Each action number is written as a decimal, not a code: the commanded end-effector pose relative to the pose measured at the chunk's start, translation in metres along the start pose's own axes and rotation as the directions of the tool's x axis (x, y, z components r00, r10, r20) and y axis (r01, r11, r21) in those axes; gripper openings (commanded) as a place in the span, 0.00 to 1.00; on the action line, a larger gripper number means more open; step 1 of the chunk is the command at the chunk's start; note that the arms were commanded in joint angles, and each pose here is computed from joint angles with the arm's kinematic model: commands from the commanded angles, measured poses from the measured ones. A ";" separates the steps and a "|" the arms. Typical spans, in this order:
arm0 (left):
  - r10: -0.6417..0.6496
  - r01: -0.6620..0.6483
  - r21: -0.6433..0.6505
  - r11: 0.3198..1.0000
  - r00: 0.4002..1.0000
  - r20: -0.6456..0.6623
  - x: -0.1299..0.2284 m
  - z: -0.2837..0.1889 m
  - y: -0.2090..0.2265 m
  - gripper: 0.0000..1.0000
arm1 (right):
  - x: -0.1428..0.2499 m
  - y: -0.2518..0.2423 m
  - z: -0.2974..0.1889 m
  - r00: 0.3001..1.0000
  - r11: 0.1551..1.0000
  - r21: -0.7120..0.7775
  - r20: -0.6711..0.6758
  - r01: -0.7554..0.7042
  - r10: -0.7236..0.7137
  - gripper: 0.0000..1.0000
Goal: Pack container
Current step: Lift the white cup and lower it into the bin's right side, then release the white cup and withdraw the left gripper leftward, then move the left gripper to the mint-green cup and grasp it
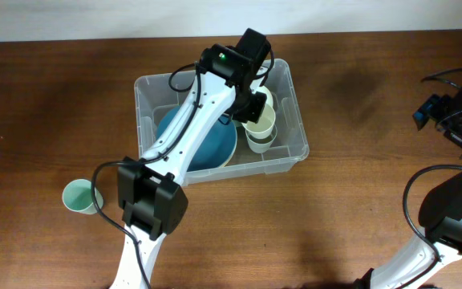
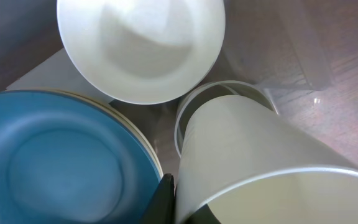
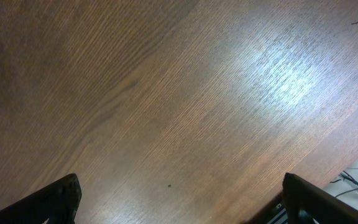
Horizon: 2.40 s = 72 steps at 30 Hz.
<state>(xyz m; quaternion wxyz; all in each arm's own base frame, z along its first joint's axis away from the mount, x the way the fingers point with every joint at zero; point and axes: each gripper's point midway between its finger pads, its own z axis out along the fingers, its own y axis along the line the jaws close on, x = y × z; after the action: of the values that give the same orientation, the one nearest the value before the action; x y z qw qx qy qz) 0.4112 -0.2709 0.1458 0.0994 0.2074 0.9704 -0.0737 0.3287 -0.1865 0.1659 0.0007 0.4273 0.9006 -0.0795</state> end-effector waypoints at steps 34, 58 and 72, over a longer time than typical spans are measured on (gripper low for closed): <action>-0.928 0.948 -0.219 0.229 0.281 0.244 0.224 -0.196 0.258 0.99 | 0.000 -0.002 0.001 1.000 1.000 0.007 0.000 -0.009 0.009 0.99; -0.966 0.959 -0.183 -0.217 -0.183 0.183 0.359 -0.046 0.302 0.99 | 0.000 -0.002 0.001 1.000 1.000 0.007 0.000 -0.009 0.009 0.99; -0.968 0.956 -0.197 -0.219 -0.187 0.166 0.370 -0.013 0.300 0.65 | 0.000 -0.002 0.001 1.000 1.000 0.007 0.000 -0.009 0.009 0.99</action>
<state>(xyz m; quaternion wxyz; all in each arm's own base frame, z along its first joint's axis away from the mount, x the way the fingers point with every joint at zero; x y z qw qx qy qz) 0.2128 0.1496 0.0559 0.0275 -0.6236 0.7813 0.0023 0.3289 -0.1866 0.1657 0.0007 0.4273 0.9006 -0.0795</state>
